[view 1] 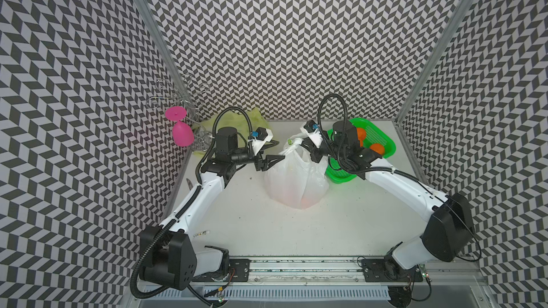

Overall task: Place the oranges into plastic bags & tie knots
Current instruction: Tie the plastic bag at the center of the board.

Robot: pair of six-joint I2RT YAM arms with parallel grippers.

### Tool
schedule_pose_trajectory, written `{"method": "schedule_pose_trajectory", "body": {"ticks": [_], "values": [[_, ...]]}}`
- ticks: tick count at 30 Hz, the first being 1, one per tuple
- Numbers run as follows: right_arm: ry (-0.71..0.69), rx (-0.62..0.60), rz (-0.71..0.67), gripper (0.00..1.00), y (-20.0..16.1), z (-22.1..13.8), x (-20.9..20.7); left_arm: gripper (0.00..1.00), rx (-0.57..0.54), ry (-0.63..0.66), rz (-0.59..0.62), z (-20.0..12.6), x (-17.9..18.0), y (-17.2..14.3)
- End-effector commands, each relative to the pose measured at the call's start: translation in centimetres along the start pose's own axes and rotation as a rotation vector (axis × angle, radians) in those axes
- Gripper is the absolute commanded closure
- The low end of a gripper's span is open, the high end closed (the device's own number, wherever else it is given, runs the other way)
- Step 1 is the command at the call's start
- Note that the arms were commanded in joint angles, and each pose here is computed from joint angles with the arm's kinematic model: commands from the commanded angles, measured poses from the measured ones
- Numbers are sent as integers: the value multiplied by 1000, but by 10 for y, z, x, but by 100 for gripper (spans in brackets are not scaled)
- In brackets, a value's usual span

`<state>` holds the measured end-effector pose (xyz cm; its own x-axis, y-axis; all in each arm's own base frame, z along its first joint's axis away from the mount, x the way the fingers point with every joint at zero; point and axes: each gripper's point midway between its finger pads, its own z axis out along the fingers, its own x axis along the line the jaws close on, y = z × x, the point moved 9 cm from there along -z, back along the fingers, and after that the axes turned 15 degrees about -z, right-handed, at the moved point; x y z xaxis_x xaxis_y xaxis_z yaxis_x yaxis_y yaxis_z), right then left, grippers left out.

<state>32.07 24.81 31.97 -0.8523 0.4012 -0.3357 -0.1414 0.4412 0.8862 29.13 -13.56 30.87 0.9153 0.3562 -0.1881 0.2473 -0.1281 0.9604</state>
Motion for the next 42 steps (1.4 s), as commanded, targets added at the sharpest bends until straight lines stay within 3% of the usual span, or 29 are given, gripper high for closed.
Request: {"method": "schedule_pose_trajectory", "body": {"ticks": [1,7,21,28,42], "values": [[15,-104,10,100,18,-5,-4,33,56,-20,10,11,6,-23],[41,-118,79,100,20,6,-10,36,-1,-162,-22,29,-20,-21],[384,-266,115,100,20,19,-1,38,9,-159,-24,62,-48,-30],[536,-325,149,100,23,26,4,34,42,-155,37,52,-56,-30],[601,-345,159,100,12,18,13,27,156,-92,150,8,-63,-25]]}}
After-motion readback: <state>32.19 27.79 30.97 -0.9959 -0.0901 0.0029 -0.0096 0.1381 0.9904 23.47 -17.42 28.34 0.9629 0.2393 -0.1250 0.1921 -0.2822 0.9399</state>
